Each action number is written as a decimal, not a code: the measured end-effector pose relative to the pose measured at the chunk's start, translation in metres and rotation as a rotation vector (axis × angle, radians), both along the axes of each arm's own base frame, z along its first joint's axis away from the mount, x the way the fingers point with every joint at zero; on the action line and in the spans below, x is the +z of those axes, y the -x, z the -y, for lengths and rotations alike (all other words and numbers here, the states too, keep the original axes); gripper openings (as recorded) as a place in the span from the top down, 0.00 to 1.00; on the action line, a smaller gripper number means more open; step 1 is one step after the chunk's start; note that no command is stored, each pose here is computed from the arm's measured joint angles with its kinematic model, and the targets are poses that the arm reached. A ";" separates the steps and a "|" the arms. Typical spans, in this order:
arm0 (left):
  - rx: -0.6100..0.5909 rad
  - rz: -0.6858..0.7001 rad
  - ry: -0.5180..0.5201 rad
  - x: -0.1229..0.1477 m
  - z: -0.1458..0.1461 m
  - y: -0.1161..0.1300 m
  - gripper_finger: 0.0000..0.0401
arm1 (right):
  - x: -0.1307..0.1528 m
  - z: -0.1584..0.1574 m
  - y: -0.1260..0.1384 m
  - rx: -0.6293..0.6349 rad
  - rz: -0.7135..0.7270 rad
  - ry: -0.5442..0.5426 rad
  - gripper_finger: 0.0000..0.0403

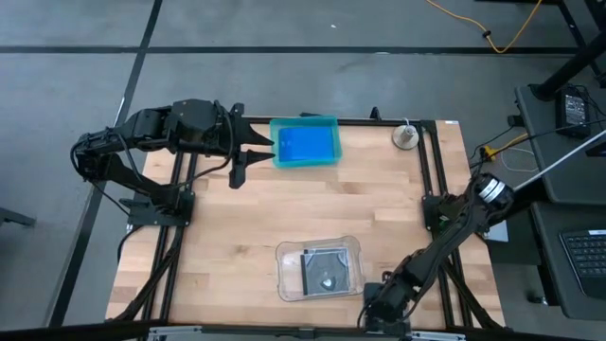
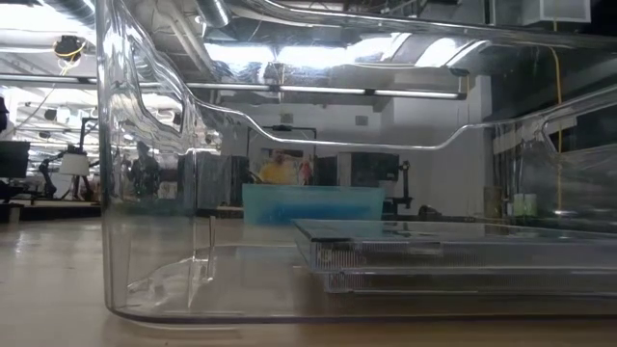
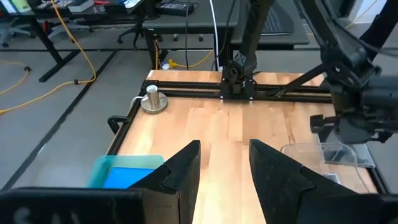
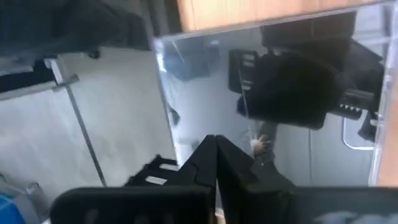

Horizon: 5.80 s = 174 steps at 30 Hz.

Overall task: Pick & place jewel cases by type
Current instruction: Put the black CD case into the transparent bin

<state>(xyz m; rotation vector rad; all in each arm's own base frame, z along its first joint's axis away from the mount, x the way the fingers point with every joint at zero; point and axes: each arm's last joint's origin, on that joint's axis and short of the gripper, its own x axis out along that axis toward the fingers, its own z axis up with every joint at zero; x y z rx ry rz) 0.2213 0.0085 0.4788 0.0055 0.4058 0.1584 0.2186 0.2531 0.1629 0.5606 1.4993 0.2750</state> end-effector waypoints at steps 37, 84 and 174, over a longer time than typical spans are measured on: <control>-0.032 0.101 0.061 0.008 0.018 -0.003 0.68 | -0.039 0.095 -0.004 0.141 -0.205 0.243 0.98; 0.320 -0.016 0.024 -0.036 -0.004 -0.044 0.68 | 0.049 0.278 0.034 -0.240 -0.058 0.575 0.98; 0.513 -0.296 1.084 -0.270 -0.052 -0.045 0.68 | -0.057 0.300 -0.060 -0.470 0.282 0.284 0.98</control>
